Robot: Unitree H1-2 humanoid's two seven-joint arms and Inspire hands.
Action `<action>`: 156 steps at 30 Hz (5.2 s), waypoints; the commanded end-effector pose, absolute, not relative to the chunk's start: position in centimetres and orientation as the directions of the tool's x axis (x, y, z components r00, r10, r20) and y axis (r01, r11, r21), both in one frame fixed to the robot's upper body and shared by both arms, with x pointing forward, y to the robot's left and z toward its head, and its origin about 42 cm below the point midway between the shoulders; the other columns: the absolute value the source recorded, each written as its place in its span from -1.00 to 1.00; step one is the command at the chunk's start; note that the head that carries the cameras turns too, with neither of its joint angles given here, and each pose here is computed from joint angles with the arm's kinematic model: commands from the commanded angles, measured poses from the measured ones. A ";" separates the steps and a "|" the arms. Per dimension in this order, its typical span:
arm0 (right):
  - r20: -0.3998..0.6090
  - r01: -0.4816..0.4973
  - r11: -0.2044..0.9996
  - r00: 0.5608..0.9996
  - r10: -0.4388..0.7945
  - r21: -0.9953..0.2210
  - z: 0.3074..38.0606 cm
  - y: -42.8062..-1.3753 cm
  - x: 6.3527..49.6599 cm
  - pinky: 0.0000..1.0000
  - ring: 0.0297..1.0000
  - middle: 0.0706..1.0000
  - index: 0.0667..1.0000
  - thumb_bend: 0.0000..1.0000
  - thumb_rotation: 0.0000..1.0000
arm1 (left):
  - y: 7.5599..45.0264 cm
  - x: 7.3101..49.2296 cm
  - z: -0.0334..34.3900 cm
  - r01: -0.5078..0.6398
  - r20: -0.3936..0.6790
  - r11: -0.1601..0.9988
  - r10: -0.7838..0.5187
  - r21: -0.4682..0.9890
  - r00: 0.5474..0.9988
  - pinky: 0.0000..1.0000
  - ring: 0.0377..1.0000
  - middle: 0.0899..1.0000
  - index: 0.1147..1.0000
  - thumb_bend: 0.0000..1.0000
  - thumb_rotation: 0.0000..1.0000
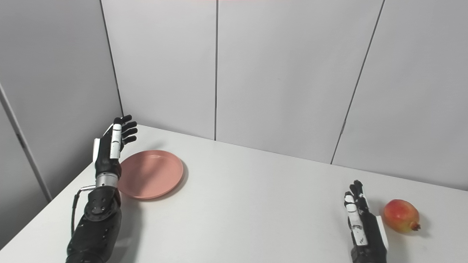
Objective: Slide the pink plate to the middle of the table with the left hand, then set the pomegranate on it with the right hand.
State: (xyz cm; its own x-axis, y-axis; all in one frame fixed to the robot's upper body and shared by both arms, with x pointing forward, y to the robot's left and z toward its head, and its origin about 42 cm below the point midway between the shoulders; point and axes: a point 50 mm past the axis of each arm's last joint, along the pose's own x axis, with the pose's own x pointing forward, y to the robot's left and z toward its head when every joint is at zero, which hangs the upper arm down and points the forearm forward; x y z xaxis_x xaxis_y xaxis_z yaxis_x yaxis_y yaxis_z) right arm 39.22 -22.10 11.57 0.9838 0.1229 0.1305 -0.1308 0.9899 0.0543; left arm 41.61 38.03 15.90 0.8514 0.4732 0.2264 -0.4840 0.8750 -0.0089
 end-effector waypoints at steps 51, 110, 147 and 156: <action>0.193 -0.120 0.990 0.976 0.102 0.081 12.4 -22.6 39.5 1.00 0.96 1.00 1.00 -0.04 0.60 | 41.4 44.0 13.4 -0.439 0.128 0.893 0.449 -0.104 0.884 0.58 0.57 0.52 0.48 0.20 1.00; 0.189 -0.121 0.989 0.976 0.104 0.081 12.7 -22.1 39.4 1.00 0.95 0.99 1.00 0.01 0.60 | 31.3 44.7 13.9 -0.154 0.103 0.979 0.169 -0.133 0.980 0.68 0.68 0.65 0.62 0.20 1.00; 0.160 -0.124 0.991 0.981 0.114 0.054 13.0 -19.5 39.5 1.00 0.94 0.98 1.00 0.09 0.59 | 22.9 41.3 13.0 0.070 0.046 0.987 -0.064 -0.143 0.997 0.73 0.75 0.73 0.72 0.16 1.00; 0.145 -0.114 0.993 0.984 0.107 0.037 13.4 -18.1 39.7 0.99 0.96 0.99 1.00 0.17 0.64 | 22.5 40.4 12.8 0.107 0.037 0.987 -0.103 -0.123 0.994 0.72 0.78 0.77 0.75 0.13 1.00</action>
State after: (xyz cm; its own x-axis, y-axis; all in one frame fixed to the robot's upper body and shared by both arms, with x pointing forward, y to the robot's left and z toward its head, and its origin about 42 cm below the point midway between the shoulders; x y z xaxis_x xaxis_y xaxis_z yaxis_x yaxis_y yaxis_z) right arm 38.83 -18.76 11.60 0.9907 0.1006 0.0917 -0.1045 0.9938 0.0387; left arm 39.93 22.91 11.57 0.9969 -0.0786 -0.0014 0.0776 0.9871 -0.1400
